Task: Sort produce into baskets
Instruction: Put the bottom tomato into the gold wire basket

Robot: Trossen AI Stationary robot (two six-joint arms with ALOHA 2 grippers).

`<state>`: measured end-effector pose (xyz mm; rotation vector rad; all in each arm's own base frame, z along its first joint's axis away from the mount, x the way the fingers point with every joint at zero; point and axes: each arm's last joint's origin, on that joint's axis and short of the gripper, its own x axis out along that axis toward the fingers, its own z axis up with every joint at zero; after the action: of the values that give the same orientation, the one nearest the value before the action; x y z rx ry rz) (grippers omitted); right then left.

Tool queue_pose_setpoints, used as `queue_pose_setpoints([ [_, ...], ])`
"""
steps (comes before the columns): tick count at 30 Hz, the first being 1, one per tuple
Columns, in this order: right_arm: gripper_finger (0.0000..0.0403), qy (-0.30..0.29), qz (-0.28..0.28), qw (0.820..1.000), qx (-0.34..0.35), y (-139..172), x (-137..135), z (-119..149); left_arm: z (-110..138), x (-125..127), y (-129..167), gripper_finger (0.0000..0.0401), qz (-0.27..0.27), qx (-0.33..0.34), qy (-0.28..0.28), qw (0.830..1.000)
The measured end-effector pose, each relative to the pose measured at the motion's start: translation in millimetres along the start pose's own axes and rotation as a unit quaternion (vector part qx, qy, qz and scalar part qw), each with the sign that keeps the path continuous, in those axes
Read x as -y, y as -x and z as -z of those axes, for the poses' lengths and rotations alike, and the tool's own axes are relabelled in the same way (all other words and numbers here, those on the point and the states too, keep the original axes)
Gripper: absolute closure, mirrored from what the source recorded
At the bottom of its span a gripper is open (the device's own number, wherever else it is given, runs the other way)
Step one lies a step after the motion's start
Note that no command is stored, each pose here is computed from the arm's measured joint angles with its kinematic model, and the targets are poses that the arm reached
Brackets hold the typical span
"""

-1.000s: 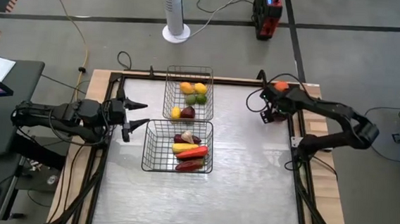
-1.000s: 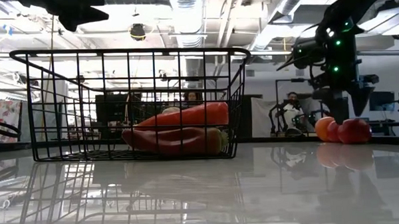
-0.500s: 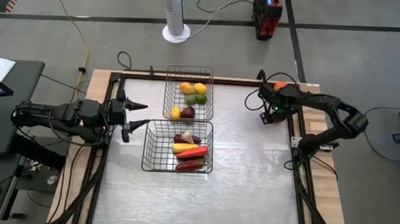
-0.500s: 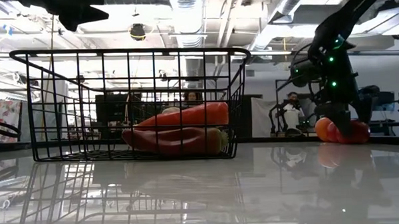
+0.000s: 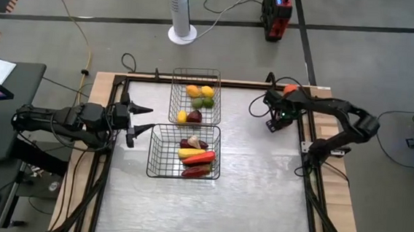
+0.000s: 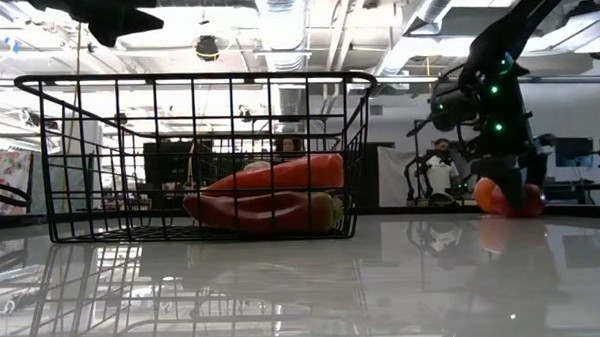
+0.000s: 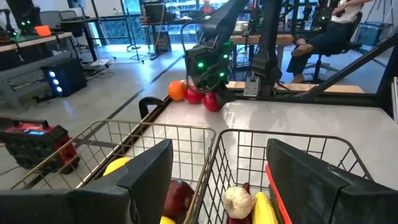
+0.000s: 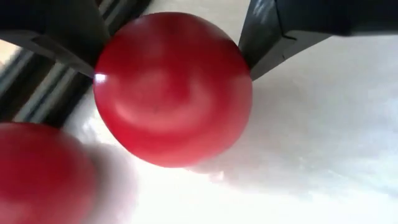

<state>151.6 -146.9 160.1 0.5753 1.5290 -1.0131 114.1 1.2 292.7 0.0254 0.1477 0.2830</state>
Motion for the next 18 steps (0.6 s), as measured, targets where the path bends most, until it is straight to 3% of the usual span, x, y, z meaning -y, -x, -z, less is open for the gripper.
queue_pose_setpoints([
  [7,0.0064,0.030,-0.034,0.997,0.064,30,-24,16,0,0,0,0.0152,-0.004,0.000,-0.004,1.000],
  [11,0.0068,0.033,-0.083,0.985,0.147,60,-42,14,-3,0,0,0.0152,-0.005,0.014,0.002,1.000],
  [14,0.0067,0.036,-0.141,0.959,0.242,86,-61,5,-6,0,0,0.0152,-0.004,0.030,0.008,0.999],
  [18,0.0065,0.065,-0.220,0.908,0.351,123,-93,-8,-7,0,0,0.0152,-0.005,0.035,0.008,0.999],
])
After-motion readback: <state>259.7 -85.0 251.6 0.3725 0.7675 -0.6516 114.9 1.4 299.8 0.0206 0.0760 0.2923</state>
